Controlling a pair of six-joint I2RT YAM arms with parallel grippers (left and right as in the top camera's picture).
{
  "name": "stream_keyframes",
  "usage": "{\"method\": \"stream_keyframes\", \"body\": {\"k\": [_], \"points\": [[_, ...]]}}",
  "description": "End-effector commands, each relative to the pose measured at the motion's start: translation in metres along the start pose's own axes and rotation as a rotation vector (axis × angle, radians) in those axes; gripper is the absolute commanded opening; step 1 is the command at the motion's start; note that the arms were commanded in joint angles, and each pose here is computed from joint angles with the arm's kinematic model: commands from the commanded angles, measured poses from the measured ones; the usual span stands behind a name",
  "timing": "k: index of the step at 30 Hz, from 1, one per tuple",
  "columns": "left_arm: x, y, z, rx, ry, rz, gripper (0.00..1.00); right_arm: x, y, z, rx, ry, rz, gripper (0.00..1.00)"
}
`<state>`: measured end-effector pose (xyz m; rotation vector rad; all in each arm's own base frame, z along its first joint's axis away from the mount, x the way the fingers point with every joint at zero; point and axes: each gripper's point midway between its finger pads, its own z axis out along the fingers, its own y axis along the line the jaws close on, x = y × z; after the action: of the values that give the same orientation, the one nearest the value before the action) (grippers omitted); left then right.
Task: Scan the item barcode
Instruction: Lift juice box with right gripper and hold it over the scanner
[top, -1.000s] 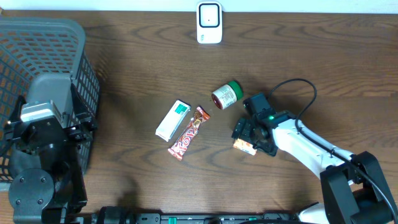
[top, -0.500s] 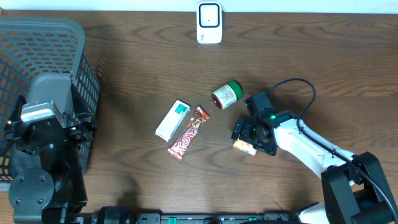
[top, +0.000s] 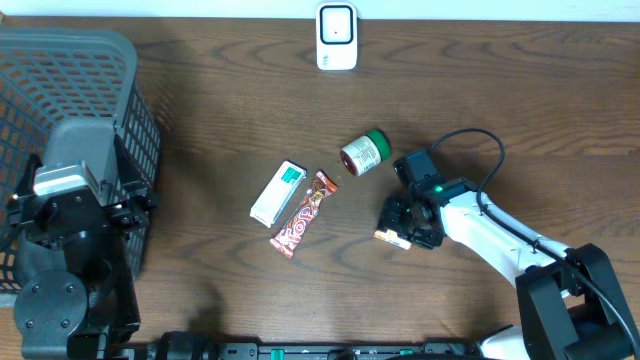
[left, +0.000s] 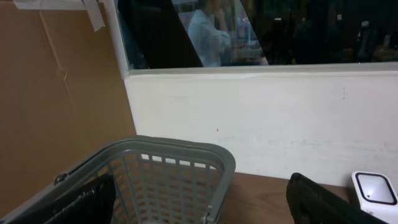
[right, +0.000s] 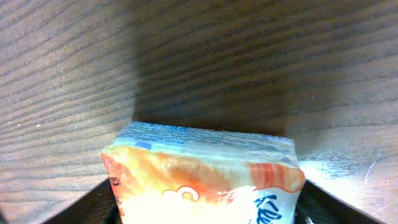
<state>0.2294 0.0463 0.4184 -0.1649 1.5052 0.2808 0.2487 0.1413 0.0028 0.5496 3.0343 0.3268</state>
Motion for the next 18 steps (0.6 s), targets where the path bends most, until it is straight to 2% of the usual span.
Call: {"method": "stream_keyframes", "body": {"k": [1,11,18], "points": [[0.001,0.000,0.000,0.004,0.001,-0.009,0.87,0.004,-0.001,0.002,0.009,0.007,-0.017,0.60],[0.003,-0.001,0.000,0.005,0.008,-0.006,0.87,0.012,0.007,0.002,-0.038,0.054,-0.016,0.61],[0.007,-0.001,0.000,0.006,0.023,-0.002,0.87,0.029,0.034,-0.014,-0.173,0.193,-0.001,0.58]]}}
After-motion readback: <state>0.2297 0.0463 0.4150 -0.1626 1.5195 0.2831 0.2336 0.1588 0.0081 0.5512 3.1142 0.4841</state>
